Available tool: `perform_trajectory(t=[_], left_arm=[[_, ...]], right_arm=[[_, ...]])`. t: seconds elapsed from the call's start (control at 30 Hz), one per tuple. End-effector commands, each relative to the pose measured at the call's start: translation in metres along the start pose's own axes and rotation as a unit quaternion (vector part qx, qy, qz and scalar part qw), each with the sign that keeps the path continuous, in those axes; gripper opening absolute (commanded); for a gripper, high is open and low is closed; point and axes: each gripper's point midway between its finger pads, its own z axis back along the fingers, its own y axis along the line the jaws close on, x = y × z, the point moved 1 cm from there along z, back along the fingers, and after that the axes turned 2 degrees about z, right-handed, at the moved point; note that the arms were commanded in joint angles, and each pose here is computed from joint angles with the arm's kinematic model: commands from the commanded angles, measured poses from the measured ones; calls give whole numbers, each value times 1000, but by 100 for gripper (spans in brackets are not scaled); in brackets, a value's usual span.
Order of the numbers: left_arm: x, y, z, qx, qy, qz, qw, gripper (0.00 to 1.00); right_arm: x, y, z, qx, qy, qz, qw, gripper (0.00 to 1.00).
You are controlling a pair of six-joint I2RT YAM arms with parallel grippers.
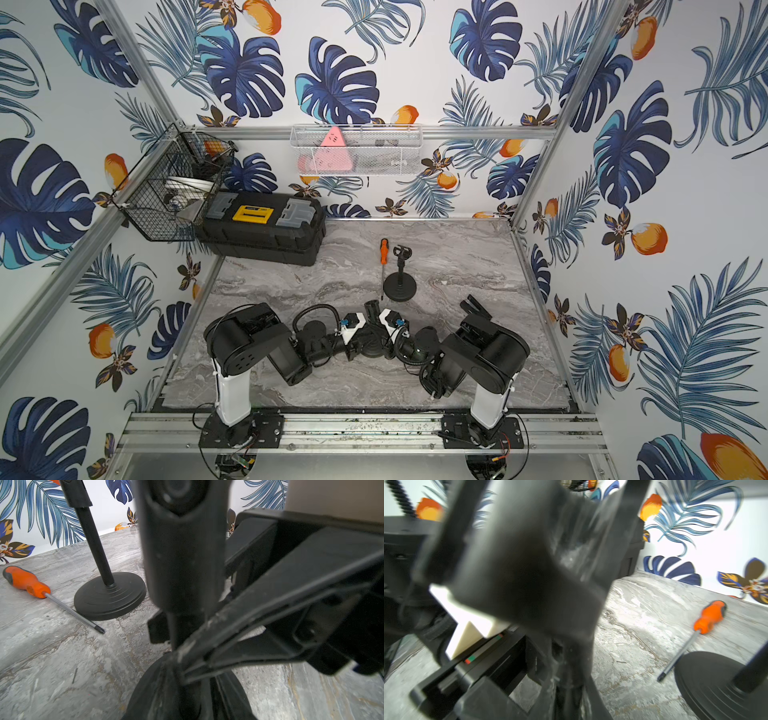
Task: Assemble a microphone stand
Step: Screw the microphone stand pole into the microphone stand base.
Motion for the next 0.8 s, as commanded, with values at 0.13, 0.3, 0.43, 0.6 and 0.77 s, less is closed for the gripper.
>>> perform_trajectory(t=[0.13, 0.3, 0.43, 0.6, 0.77], left_arm=[[6, 2, -3, 1, -12, 0, 1000, 37], [7, 2, -3, 3, -14, 1, 1000, 34], [6, 2, -5, -1, -14, 2, 1000, 28], [1, 1, -7, -5, -12, 3, 1000, 18], [-4, 2, -7, -4, -7, 2, 1000, 12]], right_arm=[[-41, -13, 7, -150, 90, 2, 985, 0], [-35, -6, 11, -168, 80, 11, 982, 0], [-30, -1, 10, -152, 86, 9, 985, 0], [-27, 5, 8, -134, 90, 13, 987, 2], [-20, 11, 8, -111, 85, 23, 990, 60]])
